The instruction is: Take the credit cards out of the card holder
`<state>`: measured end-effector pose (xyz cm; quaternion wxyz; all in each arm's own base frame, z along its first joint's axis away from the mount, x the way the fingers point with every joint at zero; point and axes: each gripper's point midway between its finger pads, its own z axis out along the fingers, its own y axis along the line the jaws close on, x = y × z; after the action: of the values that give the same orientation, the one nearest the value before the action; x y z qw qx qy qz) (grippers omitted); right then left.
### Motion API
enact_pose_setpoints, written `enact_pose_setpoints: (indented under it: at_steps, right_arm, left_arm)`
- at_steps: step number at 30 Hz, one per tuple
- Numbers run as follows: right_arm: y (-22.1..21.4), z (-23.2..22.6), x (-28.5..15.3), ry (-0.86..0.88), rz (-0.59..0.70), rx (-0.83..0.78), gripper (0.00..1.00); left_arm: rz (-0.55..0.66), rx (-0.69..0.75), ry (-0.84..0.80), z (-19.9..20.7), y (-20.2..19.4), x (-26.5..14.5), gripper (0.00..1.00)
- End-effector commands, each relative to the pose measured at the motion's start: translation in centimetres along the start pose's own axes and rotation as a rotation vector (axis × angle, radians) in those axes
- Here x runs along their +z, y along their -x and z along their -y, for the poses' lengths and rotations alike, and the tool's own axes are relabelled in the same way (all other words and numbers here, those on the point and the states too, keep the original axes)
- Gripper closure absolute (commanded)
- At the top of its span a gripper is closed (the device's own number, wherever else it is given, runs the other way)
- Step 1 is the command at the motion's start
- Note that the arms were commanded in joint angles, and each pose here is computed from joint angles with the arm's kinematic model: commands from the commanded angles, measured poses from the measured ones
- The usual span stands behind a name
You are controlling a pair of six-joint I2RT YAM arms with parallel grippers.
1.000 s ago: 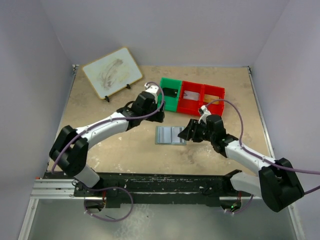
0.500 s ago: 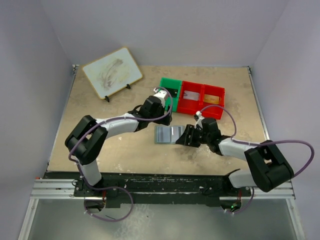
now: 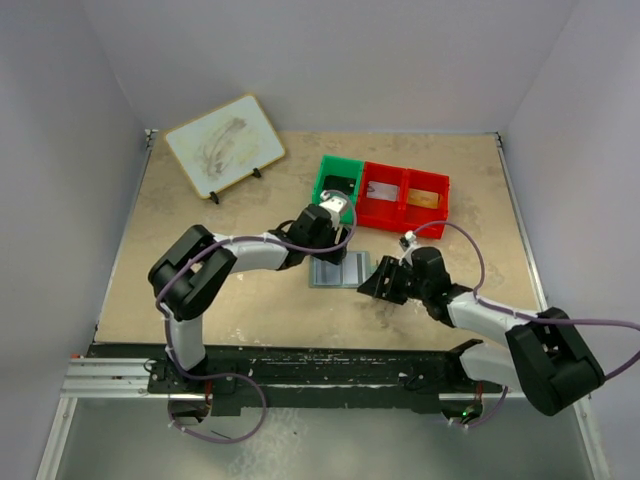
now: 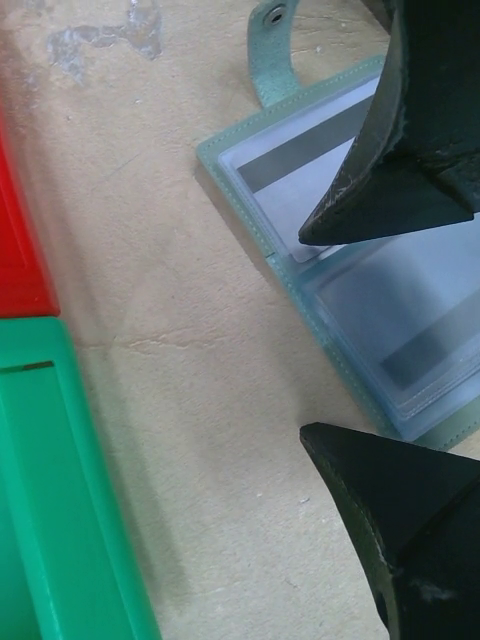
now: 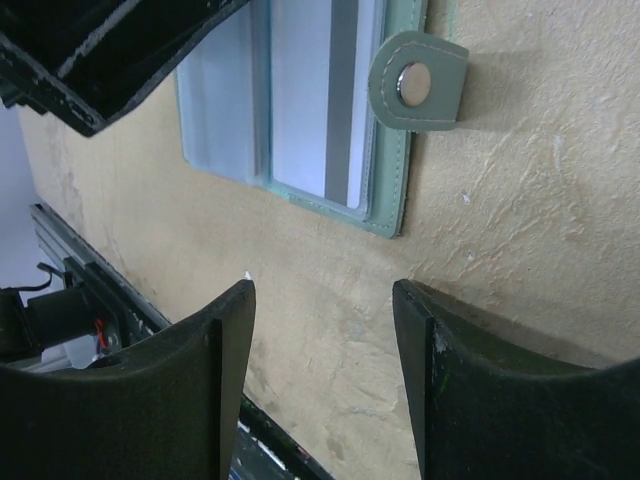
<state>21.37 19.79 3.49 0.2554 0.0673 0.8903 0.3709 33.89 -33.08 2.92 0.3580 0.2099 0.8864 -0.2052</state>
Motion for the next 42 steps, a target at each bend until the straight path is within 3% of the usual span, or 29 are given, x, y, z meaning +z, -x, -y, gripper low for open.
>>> enact_pose_setpoints:
  at_steps: [1, 8, 20, 32, 38, 40, 42]
  right_arm:
    - [-0.1, 0.5, 0.3, -0.019, 0.004, 0.012, 0.39]
    - [0.3, 1.5, 1.4, -0.078, 0.0, 0.054, 0.39]
    - [3.3, 2.6, 3.3, -0.181, 0.01, -0.104, 0.38]
    - [1.9, -1.6, 5.5, 0.091, -0.152, -0.308, 0.42]
    - [2.2, -2.7, 5.3, 0.139, -0.197, -0.407, 0.43]
    - [4.7, -1.5, 4.9, -0.021, -0.1, -0.394, 0.44]
    - [6.0, -1.8, 3.5, -0.076, -0.022, -0.34, 0.42]
  left_arm:
    - [-0.075, 0.001, -0.032, 1.2, -4.2, -1.2, 0.31]
    - [-0.063, -0.053, -0.021, 2.0, -6.9, -4.2, 0.35]
    - [0.009, -0.107, -0.101, 8.3, -11.1, -7.3, 0.39]
    - [0.081, -0.112, -0.189, 16.7, -12.4, -7.8, 0.4]
    - [0.151, -0.127, -0.154, 15.8, -10.7, -9.5, 0.38]
    - [0.174, -0.119, -0.11, 14.8, -9.9, -10.4, 0.38]
    - [0.19, -0.113, -0.064, 13.3, -9.5, -11.5, 0.37]
